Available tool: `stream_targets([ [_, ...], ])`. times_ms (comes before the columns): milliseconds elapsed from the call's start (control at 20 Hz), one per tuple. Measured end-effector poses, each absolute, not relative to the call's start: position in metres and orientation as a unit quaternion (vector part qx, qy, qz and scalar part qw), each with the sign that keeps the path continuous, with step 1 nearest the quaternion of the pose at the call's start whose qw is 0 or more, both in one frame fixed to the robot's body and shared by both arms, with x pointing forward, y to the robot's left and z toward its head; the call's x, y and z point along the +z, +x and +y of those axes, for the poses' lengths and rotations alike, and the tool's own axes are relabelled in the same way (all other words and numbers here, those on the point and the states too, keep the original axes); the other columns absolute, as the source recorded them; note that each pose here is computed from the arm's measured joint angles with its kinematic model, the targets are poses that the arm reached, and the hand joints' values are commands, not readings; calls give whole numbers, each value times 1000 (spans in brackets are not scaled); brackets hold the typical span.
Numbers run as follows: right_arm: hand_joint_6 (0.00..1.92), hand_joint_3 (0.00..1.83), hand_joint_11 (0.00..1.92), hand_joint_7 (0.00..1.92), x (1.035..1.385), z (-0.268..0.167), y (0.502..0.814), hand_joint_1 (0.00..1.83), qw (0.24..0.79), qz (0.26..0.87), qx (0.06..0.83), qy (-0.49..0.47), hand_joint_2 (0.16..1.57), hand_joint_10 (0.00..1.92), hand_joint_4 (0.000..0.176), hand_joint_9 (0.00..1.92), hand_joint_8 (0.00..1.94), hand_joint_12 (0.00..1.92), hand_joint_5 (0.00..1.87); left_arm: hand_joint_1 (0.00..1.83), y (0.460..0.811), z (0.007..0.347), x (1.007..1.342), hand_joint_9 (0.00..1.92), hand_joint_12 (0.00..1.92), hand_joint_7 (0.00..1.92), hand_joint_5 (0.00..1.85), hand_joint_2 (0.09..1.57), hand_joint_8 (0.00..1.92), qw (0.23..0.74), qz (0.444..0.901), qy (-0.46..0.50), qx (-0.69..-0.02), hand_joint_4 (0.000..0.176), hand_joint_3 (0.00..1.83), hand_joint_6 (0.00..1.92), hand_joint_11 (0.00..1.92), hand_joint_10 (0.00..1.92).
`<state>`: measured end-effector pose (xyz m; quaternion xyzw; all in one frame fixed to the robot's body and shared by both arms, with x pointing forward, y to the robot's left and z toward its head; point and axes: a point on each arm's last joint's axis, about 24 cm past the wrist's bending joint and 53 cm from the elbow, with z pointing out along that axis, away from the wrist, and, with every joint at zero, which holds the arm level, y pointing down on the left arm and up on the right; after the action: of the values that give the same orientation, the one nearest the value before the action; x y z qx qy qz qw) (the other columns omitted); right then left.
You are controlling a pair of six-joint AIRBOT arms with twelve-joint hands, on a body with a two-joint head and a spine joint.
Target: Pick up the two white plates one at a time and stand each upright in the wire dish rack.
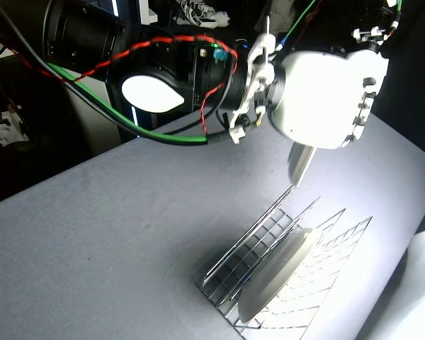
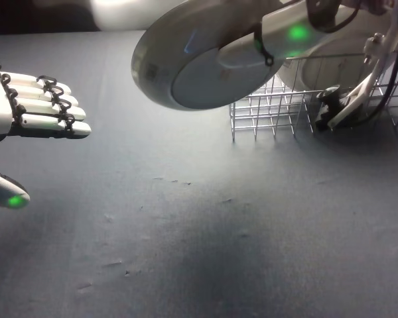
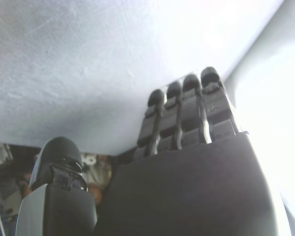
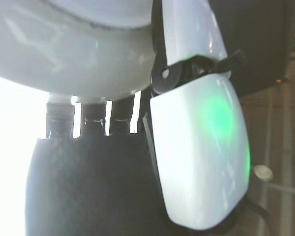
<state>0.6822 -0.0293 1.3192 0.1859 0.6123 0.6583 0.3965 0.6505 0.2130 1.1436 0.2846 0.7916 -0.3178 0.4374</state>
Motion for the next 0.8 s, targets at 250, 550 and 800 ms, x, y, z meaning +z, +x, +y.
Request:
stream_targets([
  [250, 968, 1, 1072, 1087, 1315, -51, 702, 1391, 412, 613, 643, 204, 1060, 909, 0, 1098, 710, 968, 991, 0, 650, 214, 1141, 0, 0, 29, 52, 1163, 9, 434, 794, 285, -316, 0, 2, 11, 0, 0],
  [550, 906, 0, 984, 1107, 1298, -72, 721, 1498, 421, 628, 615, 222, 1048, 791, 0, 1089, 608, 1346, 984, 0, 647, 211, 1140, 0, 0, 9, 36, 1163, 2, 432, 793, 287, -320, 0, 1, 2, 0, 0],
  [800, 995, 0, 966, 1030, 1274, -80, 726, 1493, 422, 645, 595, 228, 1068, 871, 0, 1025, 704, 1360, 963, 0, 647, 211, 1140, 0, 0, 23, 53, 1169, 8, 432, 793, 286, -320, 0, 4, 10, 0, 0],
])
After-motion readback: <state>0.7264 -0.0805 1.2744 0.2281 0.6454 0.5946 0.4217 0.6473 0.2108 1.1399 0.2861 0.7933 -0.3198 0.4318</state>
